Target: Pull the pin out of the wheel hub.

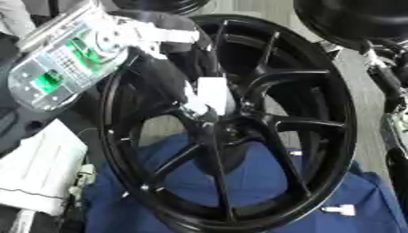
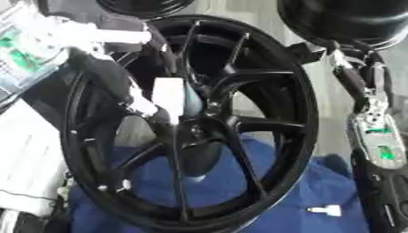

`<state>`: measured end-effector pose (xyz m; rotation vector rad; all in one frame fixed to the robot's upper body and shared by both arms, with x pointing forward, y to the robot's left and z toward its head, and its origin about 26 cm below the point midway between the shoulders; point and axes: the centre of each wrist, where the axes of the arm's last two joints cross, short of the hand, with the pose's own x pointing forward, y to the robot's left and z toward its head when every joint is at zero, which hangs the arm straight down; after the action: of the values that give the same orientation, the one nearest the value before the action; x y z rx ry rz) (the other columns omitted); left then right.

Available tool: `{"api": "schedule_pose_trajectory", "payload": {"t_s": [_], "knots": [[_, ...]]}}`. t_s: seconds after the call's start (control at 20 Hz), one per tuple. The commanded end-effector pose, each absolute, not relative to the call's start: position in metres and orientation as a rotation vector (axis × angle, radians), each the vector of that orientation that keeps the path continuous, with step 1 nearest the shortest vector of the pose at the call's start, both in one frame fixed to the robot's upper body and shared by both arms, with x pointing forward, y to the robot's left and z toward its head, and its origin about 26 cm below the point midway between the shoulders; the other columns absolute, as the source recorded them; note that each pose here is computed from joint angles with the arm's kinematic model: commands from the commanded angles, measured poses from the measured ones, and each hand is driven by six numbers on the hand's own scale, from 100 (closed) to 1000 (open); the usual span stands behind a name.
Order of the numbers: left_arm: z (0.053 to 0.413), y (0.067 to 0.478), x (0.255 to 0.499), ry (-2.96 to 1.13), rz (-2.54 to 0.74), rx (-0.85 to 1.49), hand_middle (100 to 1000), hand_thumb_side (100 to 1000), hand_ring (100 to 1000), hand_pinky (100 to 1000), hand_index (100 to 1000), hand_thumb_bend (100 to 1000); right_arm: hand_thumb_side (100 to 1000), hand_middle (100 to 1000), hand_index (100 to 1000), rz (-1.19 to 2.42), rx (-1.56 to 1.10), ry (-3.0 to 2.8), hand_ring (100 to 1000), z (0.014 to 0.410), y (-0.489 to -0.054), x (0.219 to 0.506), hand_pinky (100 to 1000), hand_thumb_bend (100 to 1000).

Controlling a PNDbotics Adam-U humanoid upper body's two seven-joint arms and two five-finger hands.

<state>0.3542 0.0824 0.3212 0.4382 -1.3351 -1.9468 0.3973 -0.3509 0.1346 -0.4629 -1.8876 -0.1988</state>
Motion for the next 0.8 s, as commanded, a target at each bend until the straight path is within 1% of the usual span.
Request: {"api": "schedule_pose_trajectory", "payload": {"t_s": [0.05, 0.25, 0.3, 0.4, 0.7, 0.8], "knots": [[0.3276, 0.0824, 0.3538, -1.182, -1.907, 0.405, 721, 426, 776, 877, 750, 606, 445, 720, 844, -0.189, -0.476, -1.911, 714, 0.1441, -0.3528, 0.3983, 872, 470], [0.3295, 0.0798, 0.3518, -1.195, -1.913, 0.392, 657, 420, 728, 864, 744, 592, 445, 720, 844, -0.19, -0.474, -1.907, 714, 0.1428, -0.352, 0.3983, 873, 471], [0.3298, 0.0792, 0.3512, -1.197, -1.914, 0.393, 633, 409, 708, 856, 740, 590, 445, 720, 844, -0.19, -0.473, -1.907, 714, 0.1427, -0.3519, 0.3983, 873, 471], [0.3297, 0.0784, 0.3507, -1.198, -1.917, 0.402, 614, 392, 689, 846, 727, 580, 446, 720, 844, -0.19, -0.472, -1.908, 714, 0.1429, -0.3517, 0.3983, 873, 471], [0.3288, 0.0747, 0.3496, -1.21, -1.937, 0.456, 593, 337, 666, 827, 701, 524, 446, 720, 845, -0.189, -0.471, -1.909, 715, 0.1429, -0.3513, 0.3983, 874, 470], [0.3281, 0.0728, 0.3495, -1.215, -1.943, 0.482, 586, 341, 659, 822, 692, 509, 447, 720, 845, -0.187, -0.47, -1.909, 715, 0.143, -0.3508, 0.3985, 874, 469]]}}
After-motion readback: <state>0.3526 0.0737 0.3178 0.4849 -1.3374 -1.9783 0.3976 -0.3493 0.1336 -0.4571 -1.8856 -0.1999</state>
